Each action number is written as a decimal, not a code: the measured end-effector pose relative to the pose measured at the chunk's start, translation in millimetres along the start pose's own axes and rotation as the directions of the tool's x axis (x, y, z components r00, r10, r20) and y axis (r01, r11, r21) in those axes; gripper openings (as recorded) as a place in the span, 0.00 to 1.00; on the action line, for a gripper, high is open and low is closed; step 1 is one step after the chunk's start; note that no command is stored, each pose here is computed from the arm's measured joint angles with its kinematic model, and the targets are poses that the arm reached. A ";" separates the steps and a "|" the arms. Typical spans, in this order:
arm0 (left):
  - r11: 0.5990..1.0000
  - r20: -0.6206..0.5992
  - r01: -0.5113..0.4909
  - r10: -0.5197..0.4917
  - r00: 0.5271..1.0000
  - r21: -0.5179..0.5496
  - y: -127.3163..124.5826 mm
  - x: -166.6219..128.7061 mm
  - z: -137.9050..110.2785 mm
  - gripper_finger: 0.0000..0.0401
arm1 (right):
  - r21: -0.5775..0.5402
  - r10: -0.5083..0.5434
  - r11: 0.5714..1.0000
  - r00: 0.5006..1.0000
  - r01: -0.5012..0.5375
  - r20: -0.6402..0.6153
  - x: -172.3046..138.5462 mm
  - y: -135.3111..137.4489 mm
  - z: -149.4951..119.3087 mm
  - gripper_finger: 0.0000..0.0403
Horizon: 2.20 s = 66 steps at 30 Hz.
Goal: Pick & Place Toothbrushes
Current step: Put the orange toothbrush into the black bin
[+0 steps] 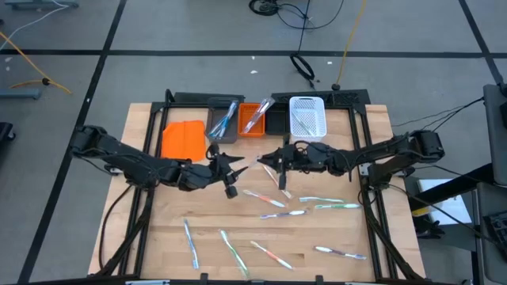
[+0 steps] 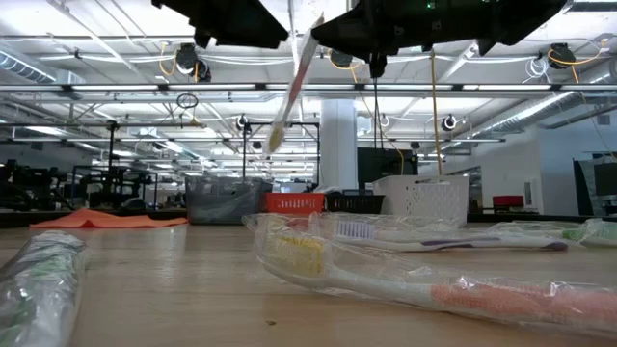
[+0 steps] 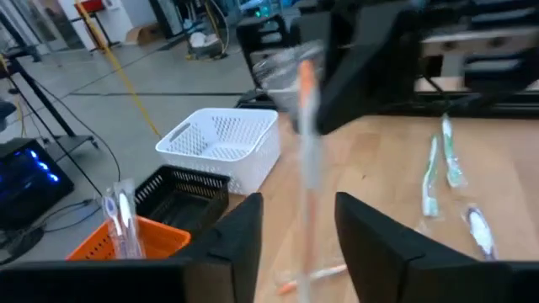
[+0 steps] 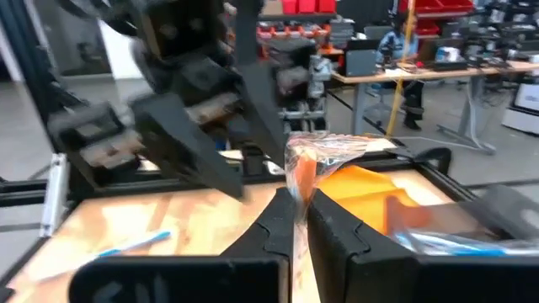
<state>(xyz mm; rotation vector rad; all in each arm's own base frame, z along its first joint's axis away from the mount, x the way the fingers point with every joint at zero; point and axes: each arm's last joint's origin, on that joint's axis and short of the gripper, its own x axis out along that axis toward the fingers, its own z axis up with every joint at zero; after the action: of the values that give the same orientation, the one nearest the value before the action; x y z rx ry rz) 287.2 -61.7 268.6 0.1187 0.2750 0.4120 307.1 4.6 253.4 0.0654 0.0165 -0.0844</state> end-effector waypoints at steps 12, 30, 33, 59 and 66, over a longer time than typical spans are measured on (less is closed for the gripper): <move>0.999 -0.040 0.022 -0.023 0.999 -0.028 2.2 -13.1 0.5 0.45 | -0.036 -0.294 0.956 0.955 0.292 -0.040 -17.9 -51.6 16.8 0.02; 0.999 -0.087 0.014 -0.018 0.996 -0.053 2.8 -13.2 -4.9 0.45 | 0.011 -0.541 0.838 0.833 0.545 -0.114 -32.8 -131.5 9.7 0.02; 0.998 -0.086 0.014 -0.018 0.996 -0.053 2.8 -13.2 -4.9 0.45 | 0.041 -0.545 0.833 0.830 0.552 -0.120 -33.4 -140.2 7.1 0.02; 0.998 -0.090 0.002 -0.007 0.996 -0.060 5.4 -11.1 -5.4 0.45 | 0.159 -0.498 0.832 0.842 0.531 -0.205 -21.2 -177.3 -31.6 0.02; 0.998 -0.093 -0.006 0.000 0.996 -0.062 7.3 -9.8 -5.5 0.45 | 0.159 -0.492 0.835 0.843 0.528 -0.217 -21.3 -177.1 -32.8 0.05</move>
<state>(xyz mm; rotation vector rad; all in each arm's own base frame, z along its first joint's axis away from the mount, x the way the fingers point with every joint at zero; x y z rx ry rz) 274.3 -58.7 266.9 0.0392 0.3536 0.4293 270.5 -167.6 209.7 0.2843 0.1962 -0.6232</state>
